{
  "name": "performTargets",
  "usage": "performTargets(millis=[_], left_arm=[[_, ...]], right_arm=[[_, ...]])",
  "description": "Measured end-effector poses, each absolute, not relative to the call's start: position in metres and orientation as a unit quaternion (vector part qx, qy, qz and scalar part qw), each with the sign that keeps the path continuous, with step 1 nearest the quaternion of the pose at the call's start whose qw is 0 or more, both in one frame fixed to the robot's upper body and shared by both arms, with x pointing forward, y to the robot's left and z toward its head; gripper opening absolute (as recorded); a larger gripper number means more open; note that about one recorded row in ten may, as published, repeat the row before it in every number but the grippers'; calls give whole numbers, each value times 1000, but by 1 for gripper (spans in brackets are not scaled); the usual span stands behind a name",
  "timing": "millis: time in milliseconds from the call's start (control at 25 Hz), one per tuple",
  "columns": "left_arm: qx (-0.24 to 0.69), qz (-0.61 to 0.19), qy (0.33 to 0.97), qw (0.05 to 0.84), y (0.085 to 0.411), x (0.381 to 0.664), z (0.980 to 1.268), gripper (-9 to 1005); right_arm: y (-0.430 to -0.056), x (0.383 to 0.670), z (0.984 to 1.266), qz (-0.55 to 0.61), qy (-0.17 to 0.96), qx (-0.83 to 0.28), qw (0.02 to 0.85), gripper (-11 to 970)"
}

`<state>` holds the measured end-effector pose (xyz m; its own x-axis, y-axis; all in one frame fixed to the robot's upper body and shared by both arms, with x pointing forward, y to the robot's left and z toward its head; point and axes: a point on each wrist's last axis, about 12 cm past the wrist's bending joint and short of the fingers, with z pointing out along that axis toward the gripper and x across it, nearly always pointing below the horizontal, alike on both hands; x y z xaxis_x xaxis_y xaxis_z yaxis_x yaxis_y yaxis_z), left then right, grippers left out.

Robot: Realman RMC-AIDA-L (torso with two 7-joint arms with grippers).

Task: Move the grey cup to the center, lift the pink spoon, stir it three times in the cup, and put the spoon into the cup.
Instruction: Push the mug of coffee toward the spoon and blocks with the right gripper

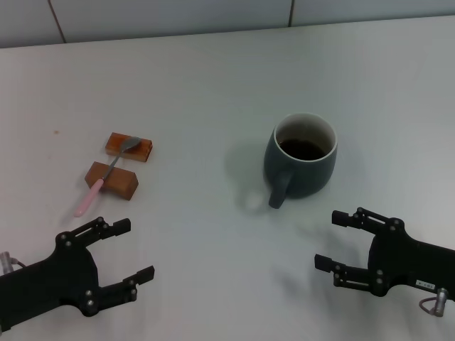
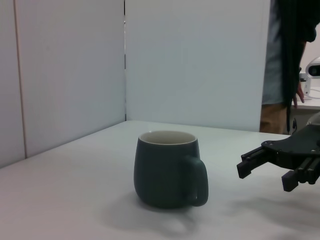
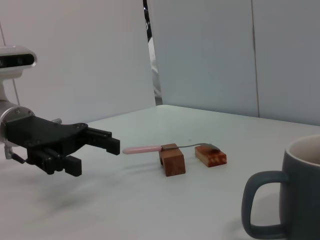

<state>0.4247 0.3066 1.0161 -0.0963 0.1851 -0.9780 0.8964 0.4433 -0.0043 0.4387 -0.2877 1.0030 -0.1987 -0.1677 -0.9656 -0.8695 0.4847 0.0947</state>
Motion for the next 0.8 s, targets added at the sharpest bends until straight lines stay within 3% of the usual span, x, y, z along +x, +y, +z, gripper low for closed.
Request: performTargets(millis=[800], left_arm=[[408,-339,656,538,308,421,1019,808]], right_arm=[[-286,436,1002,350,693,-367,513,813]])
